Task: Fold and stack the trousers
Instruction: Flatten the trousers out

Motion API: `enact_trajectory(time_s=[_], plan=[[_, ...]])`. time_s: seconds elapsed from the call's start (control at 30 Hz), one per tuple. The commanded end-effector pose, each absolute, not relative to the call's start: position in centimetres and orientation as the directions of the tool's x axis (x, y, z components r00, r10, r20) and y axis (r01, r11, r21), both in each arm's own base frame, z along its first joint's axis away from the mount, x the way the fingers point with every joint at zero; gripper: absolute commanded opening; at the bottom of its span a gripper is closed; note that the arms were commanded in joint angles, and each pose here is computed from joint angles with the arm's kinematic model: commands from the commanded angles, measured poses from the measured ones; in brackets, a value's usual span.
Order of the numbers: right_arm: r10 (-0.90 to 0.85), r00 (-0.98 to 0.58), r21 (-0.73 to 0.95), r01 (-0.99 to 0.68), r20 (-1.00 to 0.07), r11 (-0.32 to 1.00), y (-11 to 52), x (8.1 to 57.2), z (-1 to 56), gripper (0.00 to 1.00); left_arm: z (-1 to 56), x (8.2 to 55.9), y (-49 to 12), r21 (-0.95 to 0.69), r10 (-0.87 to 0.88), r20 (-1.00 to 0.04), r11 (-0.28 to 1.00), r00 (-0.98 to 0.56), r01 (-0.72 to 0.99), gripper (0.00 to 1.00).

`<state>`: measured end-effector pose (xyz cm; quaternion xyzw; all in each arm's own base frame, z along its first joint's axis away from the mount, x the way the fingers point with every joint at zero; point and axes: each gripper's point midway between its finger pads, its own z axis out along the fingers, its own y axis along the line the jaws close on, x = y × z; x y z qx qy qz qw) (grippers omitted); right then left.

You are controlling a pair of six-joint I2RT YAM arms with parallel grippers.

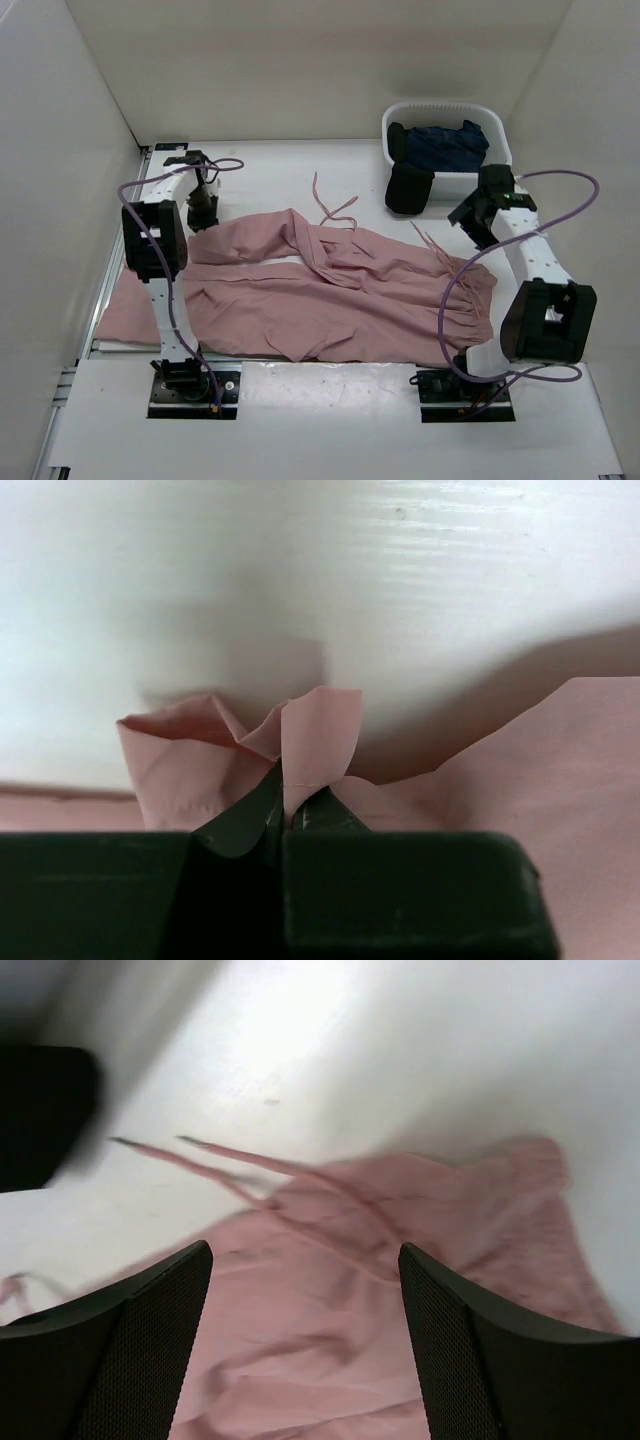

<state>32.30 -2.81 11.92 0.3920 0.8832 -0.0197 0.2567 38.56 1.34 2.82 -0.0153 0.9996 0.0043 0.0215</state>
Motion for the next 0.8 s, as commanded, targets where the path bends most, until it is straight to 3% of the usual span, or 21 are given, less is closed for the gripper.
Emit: enact_trajectory(time_s=[0.0, 0.1, 0.23, 0.27, 0.33, 0.37, 0.47, 0.53, 0.6, 0.7, 0.73, 0.77], plan=[[0.697, -0.585, 0.194, 0.691, -0.415, 0.696, -0.5, 34.4, 11.2, 0.8, 8.2, 40.8, 2.2, 0.079, -0.019, -0.243, 0.996, -0.97, -0.04, 0.14], [0.742, -0.572, 0.153, 0.747, -0.349, 0.647, -0.3, 34.7, 8.2, 0.8, 12.9, 41.7, 3.3, 0.168, -0.002, -0.379, 0.983, -0.926, -0.07, 0.14], [0.776, -0.563, 0.094, 0.789, -0.285, 0.608, -0.1, 34.3, 4.1, 0.8, 18.7, 38.4, 3.4, 0.204, 0.017, -0.515, 0.973, -0.857, -0.104, 0.14], [0.776, -0.571, 0.074, 0.791, -0.27, 0.607, -0.1, 33.8, 3.3, 0.8, 16.2, 35.7, 3.5, 0.213, 0.018, -0.448, 0.973, -0.894, -0.087, 0.14], [0.792, -0.56, 0.045, 0.809, -0.242, 0.586, 0.0, 33.3, 2.0, 0.8, 15.1, 31.7, 3.4, 0.245, 0.038, -0.413, 0.967, -0.91, -0.071, 0.14], [0.793, -0.561, 0.05, 0.808, -0.235, 0.587, 0.1, 33.3, 2.0, 0.79, 11.2, 27.6, 3.7, 0.266, 0.04, -0.292, 0.963, -0.956, -0.041, 0.14], [0.808, -0.553, 0.028, 0.822, -0.202, 0.569, 0.4, 32.3, 0.4, 0.79, 6.9, 21.5, 3.8, 0.284, 0.059, -0.184, 0.959, -0.981, 0.004, 0.14], [0.814, -0.551, 0.016, 0.827, -0.183, 0.562, 0.2, 32.2, -0.6, 0.74, 5.5, 19.7, 3.2, 0.265, 0.074, -0.167, 0.964, -0.983, 0.028, 0.24], [0.817, -0.557, 0.009, 0.825, -0.147, 0.564, 0.7, 31.8, -1.4, 0.66, 4.1, 17.5, 2.8, 0.246, 0.091, -0.14, 0.968, -0.986, 0.054, 0.32], [0.818, -0.56, 0.007, 0.825, -0.13, 0.565, 0.9, 31.6, -1.9, 0.36, 3.5, 15.9, 1.8, 0.206, 0.115, -0.122, 0.975, -0.986, 0.089, 0.46], [0.818, -0.56, 0.007, 0.825, -0.13, 0.565, 0.9, 31.6, -1.9, 0.19, 3.4, 15.3, 1.7, 0.194, 0.116, -0.111, 0.977, -0.987, 0.093, 0.52], [0.818, -0.56, 0.007, 0.825, -0.13, 0.565, 0.9, 31.6, -1.9, 0.12, 3.8, 15.3, 0.9, 0.158, 0.124, -0.126, 0.982, -0.984, 0.104, 0.62]])
